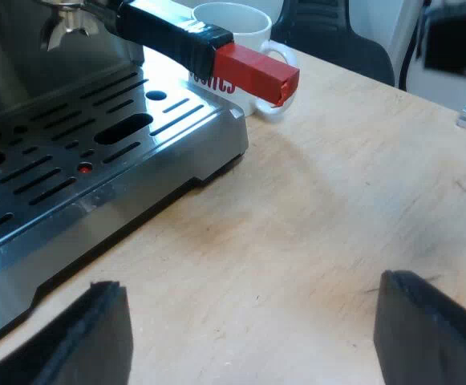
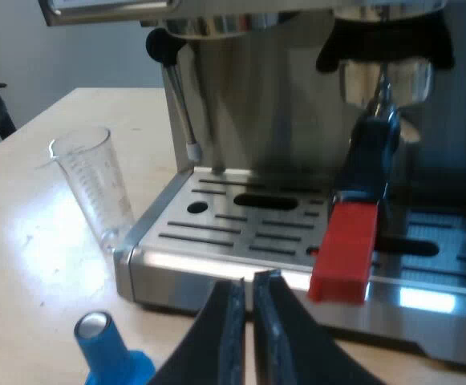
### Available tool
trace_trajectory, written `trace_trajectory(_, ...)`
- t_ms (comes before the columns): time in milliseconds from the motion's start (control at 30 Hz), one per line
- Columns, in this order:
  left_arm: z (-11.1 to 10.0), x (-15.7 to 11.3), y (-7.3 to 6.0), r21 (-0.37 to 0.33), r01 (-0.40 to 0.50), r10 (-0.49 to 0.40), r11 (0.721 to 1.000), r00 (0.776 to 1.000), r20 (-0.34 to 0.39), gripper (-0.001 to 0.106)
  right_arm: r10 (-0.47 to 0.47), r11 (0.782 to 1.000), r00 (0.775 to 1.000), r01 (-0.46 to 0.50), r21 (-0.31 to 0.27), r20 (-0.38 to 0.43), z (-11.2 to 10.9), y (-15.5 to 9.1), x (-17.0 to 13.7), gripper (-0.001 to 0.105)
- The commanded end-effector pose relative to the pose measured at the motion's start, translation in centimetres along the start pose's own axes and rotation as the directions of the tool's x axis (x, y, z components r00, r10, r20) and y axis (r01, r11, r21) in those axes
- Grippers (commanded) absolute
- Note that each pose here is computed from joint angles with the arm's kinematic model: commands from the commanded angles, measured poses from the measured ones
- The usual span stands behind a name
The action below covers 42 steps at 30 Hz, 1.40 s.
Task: Grind coffee beans and then tamp
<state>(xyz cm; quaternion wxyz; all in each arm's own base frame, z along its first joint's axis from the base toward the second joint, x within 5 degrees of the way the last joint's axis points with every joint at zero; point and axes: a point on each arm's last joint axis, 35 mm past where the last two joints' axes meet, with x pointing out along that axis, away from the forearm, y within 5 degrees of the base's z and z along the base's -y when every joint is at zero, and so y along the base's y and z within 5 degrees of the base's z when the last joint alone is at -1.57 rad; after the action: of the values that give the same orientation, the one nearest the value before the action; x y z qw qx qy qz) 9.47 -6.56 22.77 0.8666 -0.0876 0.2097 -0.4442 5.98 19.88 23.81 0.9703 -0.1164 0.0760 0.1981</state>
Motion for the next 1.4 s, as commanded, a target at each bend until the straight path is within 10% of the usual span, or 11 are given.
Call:
trace_trajectory(33, 0.2, 0.0, -0.1, 0.000, 0.021, -0.021, 1.000, 1.000, 0.010, 0.065, 0.001, 0.998, 1.000, -0.001, -0.057, -0.010, 1.2, -0.2, -0.3, 0.014)
trace_trajectory(267, 0.2, 0.0, -0.1, 0.000, 0.021, -0.021, 1.000, 1.000, 0.010, 0.065, 0.041, 0.994, 0.998, -0.046, -0.104, -0.049, 3.2, -0.1, -0.4, 0.070)
trace_trajectory(1033, 0.2, 0.0, -0.1, 0.000, 0.021, -0.021, 1.000, 1.000, 0.010, 0.065, 0.014, 1.000, 0.960, -0.015, -0.002, -0.278, 7.6, -4.2, 3.8, 0.070)
trace_trajectory(1400, 0.2, 0.0, -0.1, 0.000, 0.021, -0.021, 1.000, 1.000, 0.010, 0.065, 0.020, 1.000, 0.878, -0.013, 0.017, -0.478, 6.9, -3.9, 8.2, 0.070)
